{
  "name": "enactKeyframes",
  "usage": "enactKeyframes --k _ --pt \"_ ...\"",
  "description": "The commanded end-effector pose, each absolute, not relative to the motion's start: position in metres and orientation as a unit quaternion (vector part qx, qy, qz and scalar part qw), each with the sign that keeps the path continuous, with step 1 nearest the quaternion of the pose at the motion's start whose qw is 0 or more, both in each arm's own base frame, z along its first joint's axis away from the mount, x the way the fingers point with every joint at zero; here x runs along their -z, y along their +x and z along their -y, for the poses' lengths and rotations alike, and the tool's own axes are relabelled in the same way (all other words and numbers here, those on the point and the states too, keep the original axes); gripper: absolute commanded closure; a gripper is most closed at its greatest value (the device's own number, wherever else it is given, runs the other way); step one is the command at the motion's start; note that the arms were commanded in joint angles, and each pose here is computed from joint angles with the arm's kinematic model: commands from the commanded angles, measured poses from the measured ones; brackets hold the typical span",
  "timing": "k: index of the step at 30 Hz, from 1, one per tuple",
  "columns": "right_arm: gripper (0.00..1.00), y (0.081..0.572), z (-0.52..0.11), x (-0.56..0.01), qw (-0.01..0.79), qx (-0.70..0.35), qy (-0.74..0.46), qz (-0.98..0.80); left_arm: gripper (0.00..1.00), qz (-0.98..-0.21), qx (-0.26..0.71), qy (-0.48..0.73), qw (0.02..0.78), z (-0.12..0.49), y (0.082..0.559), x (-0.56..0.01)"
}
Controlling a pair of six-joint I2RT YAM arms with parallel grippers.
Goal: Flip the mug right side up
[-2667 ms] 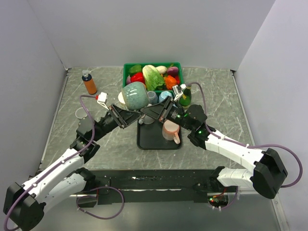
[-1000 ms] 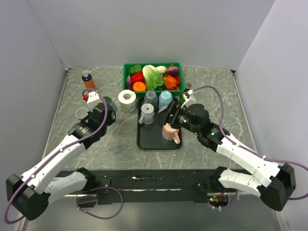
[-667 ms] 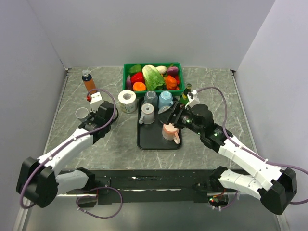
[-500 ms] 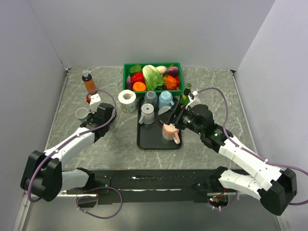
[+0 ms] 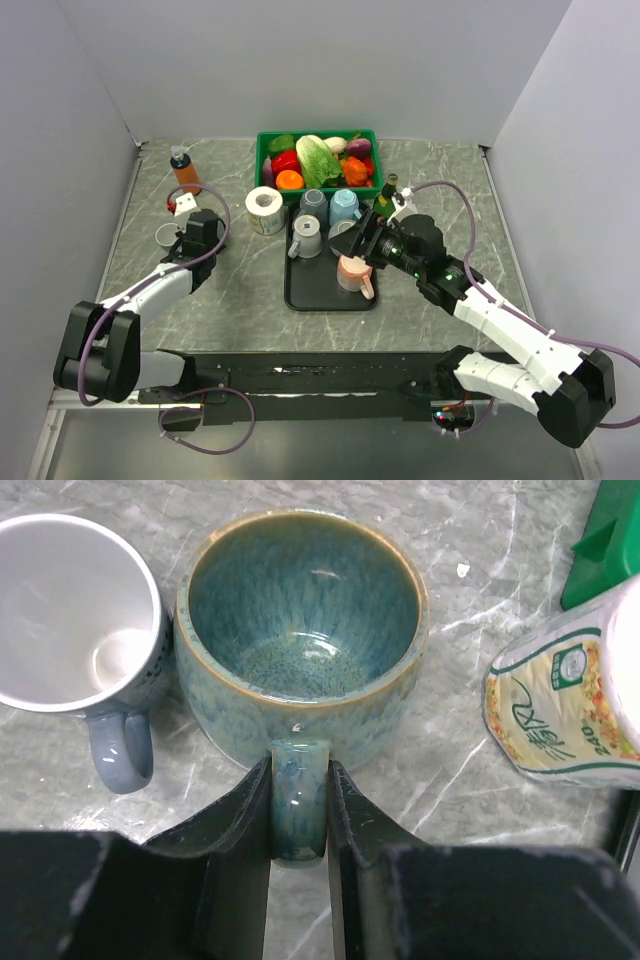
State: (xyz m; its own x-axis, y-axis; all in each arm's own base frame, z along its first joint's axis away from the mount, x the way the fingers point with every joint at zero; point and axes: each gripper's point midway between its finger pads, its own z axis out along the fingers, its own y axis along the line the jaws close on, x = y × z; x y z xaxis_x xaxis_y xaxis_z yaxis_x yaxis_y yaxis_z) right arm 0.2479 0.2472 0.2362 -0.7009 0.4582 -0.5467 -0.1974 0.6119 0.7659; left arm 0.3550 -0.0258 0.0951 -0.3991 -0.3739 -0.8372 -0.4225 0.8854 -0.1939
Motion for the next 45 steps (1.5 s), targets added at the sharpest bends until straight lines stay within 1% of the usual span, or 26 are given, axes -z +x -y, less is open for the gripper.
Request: enactKeyframes --k 1,3,7,10,11,14,16,17,19,22,23,25,26,29,33,34,38,42,45 --pt "0.09 0.251 -0.248 -0.230 0.367 -0.434 0.088 -0.818 0.75 -0.822 0.005 -0.257 0.509 0.029 0.367 -0.107" --pt "0.10 0.253 -0.248 -0.228 0.361 -0.431 0.092 -0.822 0.73 -0.825 0.019 -0.259 0.501 0.033 0.364 -0.103" --pt "0.10 0.254 -0.247 -0.219 0.352 -0.418 0.097 -0.832 0.59 -0.827 0.025 -0.272 0.491 0.033 0.358 -0.099" --pt "0.10 0.256 -0.245 -0.216 0.348 -0.414 0.102 -0.835 0.54 -0.831 0.012 -0.280 0.480 0.030 0.355 -0.095" --pt "0.10 0.255 -0.244 -0.217 0.348 -0.415 0.103 -0.834 0.51 -0.831 0.012 -0.284 0.478 0.030 0.354 -0.094" --pt "0.10 0.255 -0.243 -0.215 0.345 -0.413 0.101 -0.837 0.44 -0.834 0.023 -0.286 0.471 0.034 0.355 -0.091" --pt "0.09 0.256 -0.241 -0.215 0.349 -0.407 0.102 -0.838 0.42 -0.835 0.032 -0.286 0.469 0.037 0.354 -0.091" --pt "0.09 0.256 -0.237 -0.214 0.350 -0.398 0.103 -0.841 0.38 -0.839 0.032 -0.288 0.461 0.037 0.350 -0.088" --pt "0.07 0.258 -0.231 -0.213 0.359 -0.381 0.105 -0.845 0.34 -0.836 0.044 -0.287 0.465 0.040 0.349 -0.097" --pt "0.00 0.259 -0.218 -0.207 0.370 -0.341 0.093 -0.859 0.24 -0.833 0.061 -0.288 0.468 0.044 0.343 -0.112" --pt "0.00 0.262 -0.210 -0.201 0.377 -0.313 0.089 -0.867 0.14 -0.831 0.067 -0.289 0.471 0.044 0.342 -0.119" --pt "0.00 0.260 -0.201 -0.194 0.374 -0.281 0.079 -0.880 0.03 -0.836 0.072 -0.286 0.462 0.046 0.331 -0.129" --pt "0.00 0.264 -0.192 -0.191 0.388 -0.253 0.068 -0.884 0.04 -0.833 0.081 -0.287 0.466 0.048 0.332 -0.143" --pt "0.00 0.264 -0.181 -0.182 0.391 -0.203 0.022 -0.897 0.04 -0.834 0.110 -0.269 0.469 0.056 0.317 -0.166" --pt "0.00 0.263 -0.176 -0.165 0.369 -0.162 -0.034 -0.915 0.04 -0.813 0.159 -0.248 0.502 0.064 0.303 -0.203" --pt "0.02 0.262 -0.176 -0.161 0.362 -0.155 -0.048 -0.918 0.04 -0.811 0.172 -0.236 0.507 0.068 0.302 -0.209" --pt "0.06 0.261 -0.181 -0.144 0.337 -0.151 -0.070 -0.927 0.04 -0.808 0.232 -0.185 0.510 0.091 0.293 -0.232" --pt "0.10 0.255 -0.191 -0.130 0.315 -0.170 -0.098 -0.928 0.04 -0.803 0.300 -0.115 0.502 0.120 0.281 -0.246" --pt "0.14 0.250 -0.199 -0.117 0.286 -0.182 -0.119 -0.933 0.04 -0.790 0.348 -0.064 0.501 0.140 0.274 -0.256"
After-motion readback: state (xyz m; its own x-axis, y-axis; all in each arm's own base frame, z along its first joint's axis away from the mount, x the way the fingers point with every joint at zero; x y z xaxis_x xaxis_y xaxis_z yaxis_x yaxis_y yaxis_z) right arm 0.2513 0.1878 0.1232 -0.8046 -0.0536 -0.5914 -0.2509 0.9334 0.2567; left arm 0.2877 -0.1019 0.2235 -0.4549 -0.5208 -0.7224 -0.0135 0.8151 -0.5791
